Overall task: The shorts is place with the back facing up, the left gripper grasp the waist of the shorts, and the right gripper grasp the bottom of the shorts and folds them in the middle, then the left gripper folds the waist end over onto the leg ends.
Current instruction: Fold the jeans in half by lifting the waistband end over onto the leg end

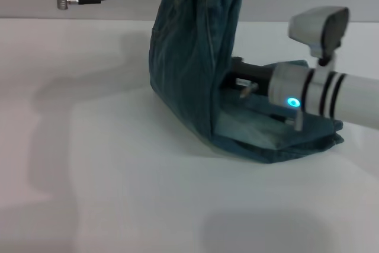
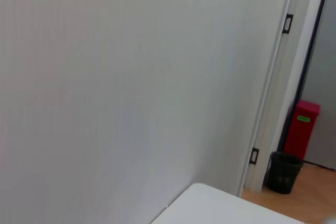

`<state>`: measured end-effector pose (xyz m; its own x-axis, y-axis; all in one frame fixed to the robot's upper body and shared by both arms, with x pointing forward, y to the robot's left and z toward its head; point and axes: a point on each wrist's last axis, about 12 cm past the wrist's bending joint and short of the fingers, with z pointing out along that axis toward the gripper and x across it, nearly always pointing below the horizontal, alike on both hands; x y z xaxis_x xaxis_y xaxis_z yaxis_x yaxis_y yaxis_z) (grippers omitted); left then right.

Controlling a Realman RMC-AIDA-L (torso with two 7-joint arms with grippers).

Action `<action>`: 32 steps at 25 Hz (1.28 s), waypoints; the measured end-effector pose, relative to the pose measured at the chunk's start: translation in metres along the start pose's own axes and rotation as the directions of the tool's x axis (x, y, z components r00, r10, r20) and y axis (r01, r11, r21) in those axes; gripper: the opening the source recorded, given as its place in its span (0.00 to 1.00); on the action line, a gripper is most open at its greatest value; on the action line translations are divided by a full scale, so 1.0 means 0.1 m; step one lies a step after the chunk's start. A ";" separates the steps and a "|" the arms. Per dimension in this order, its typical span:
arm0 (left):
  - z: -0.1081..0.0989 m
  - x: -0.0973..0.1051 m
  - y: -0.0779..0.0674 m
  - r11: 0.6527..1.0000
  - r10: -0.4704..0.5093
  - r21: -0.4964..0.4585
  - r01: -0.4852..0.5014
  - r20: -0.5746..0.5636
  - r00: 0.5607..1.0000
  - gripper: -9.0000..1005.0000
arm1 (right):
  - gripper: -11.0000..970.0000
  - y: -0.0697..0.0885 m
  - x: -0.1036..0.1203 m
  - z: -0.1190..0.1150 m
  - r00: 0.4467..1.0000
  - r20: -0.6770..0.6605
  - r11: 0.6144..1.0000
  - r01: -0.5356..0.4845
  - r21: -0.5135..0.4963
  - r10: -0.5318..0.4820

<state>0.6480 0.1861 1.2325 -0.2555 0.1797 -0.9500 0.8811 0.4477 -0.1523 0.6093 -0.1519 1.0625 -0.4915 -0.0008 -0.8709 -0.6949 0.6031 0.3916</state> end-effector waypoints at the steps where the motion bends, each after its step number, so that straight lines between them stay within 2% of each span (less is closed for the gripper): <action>1: 0.00 0.01 0.00 1.000 -0.001 0.001 0.001 -0.003 1.000 0.03 | 0.42 -0.05 0.03 -0.05 1.000 0.003 1.000 -0.005 0.024 0.005; 7: 0.09 0.08 -0.06 1.000 0.001 0.025 0.000 -0.035 0.999 0.05 | 0.42 -0.38 0.22 -0.44 0.998 0.028 0.981 -0.063 0.183 0.059; 11: 0.18 0.12 -0.13 0.999 0.009 0.054 -0.006 -0.049 0.999 0.06 | 0.42 -0.56 0.24 -0.71 0.990 0.103 0.957 -0.116 0.265 0.092; 15: 0.29 0.15 -0.22 0.996 0.018 0.085 -0.015 -0.042 0.999 0.07 | 0.42 -0.74 0.23 -0.98 0.975 0.198 0.916 -0.165 0.365 0.097; 19: 0.41 0.19 -0.29 0.995 0.032 0.097 -0.026 -0.060 0.998 0.09 | 0.42 -0.90 0.24 -1.31 0.945 0.311 0.856 -0.239 0.458 0.098; 22: 0.51 0.22 -0.35 0.994 0.040 0.105 -0.032 -0.067 0.997 0.10 | 0.42 -0.99 0.26 -1.54 0.911 0.398 0.810 -0.309 0.498 0.102; 25: 0.61 0.25 -0.41 0.994 0.047 0.101 -0.040 -0.067 0.997 0.11 | 0.42 -1.03 0.30 -1.69 0.893 0.438 0.782 -0.344 0.520 0.102; 32: 0.80 0.27 -0.56 0.991 0.066 0.124 -0.059 -0.051 0.997 0.13 | 0.42 -1.04 0.36 -1.74 0.891 0.440 0.764 -0.358 0.537 0.109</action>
<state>0.6231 0.0959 1.1935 -0.2165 0.2531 -0.9429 0.9372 0.3244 -0.1281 0.5728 -0.3534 1.0425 -0.2831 0.4158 -0.8643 -0.0733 0.8891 0.4517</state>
